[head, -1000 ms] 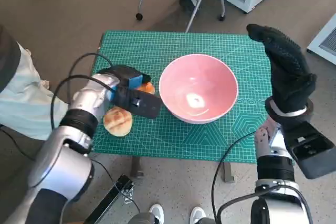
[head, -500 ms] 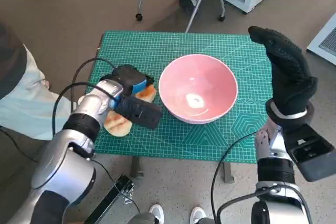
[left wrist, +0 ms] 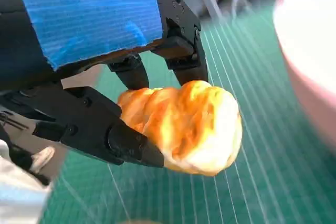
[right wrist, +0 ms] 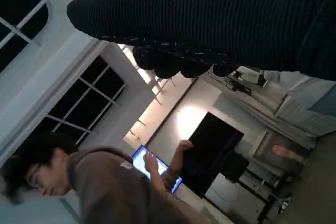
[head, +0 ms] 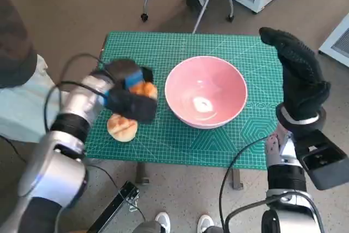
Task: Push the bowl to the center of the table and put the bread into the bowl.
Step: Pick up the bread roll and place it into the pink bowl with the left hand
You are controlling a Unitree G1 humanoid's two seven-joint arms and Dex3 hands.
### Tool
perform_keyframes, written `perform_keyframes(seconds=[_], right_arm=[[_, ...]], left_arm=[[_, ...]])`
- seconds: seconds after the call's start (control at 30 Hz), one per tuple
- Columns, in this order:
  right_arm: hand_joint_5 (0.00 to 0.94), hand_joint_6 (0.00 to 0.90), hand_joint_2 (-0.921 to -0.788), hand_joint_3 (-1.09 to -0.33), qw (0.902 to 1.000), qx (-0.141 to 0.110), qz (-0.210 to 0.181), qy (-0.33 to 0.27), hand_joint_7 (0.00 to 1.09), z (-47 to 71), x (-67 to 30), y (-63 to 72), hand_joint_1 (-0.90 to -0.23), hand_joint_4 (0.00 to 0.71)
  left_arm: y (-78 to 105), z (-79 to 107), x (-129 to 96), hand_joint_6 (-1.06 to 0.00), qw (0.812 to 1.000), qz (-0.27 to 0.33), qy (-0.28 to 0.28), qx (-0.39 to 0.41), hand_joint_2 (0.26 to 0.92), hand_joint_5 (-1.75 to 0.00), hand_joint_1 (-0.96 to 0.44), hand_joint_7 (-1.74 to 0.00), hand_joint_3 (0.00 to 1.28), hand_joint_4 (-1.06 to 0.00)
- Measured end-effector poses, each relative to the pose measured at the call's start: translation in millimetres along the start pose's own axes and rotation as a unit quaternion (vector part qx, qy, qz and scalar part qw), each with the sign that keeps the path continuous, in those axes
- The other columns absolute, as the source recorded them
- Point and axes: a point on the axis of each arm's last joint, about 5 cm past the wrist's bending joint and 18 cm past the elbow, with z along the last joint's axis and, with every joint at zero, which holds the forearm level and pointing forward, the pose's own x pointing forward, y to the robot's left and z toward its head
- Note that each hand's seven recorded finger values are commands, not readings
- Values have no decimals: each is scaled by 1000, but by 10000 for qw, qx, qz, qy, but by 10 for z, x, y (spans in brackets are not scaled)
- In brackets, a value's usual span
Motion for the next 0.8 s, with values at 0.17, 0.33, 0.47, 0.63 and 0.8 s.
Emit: perform_keyframes(seconds=[0.17,0.33,0.47,0.63,0.8], right_arm=[[3,19,-921,-673,10000,8,8,4,847,-1,0,4,-605,353],[1,17,-921,-673,10000,28,39,7,844,-4,4,17,-605,351],[1,19,-921,-672,10000,38,43,17,840,-7,3,24,-606,351],[1,22,-921,-670,10000,44,37,49,834,-14,-7,26,-610,352],[1,26,-921,-669,10000,48,38,69,829,-19,-14,29,-607,352]], left_arm=[[387,8,-60,-681,9955,891,-333,-52,921,-1162,1,-1150,59,-654],[714,112,-123,-706,9807,1709,-945,-111,920,-1209,1,-1107,61,-625],[842,247,-137,-727,9665,2111,-1460,-90,920,-1189,2,-1106,52,-624],[868,426,-111,-730,9528,2235,-2056,-12,920,-1122,1,-1155,48,-635],[804,597,-53,-724,9422,2166,-2557,59,920,-1138,0,-1154,52,-629]])
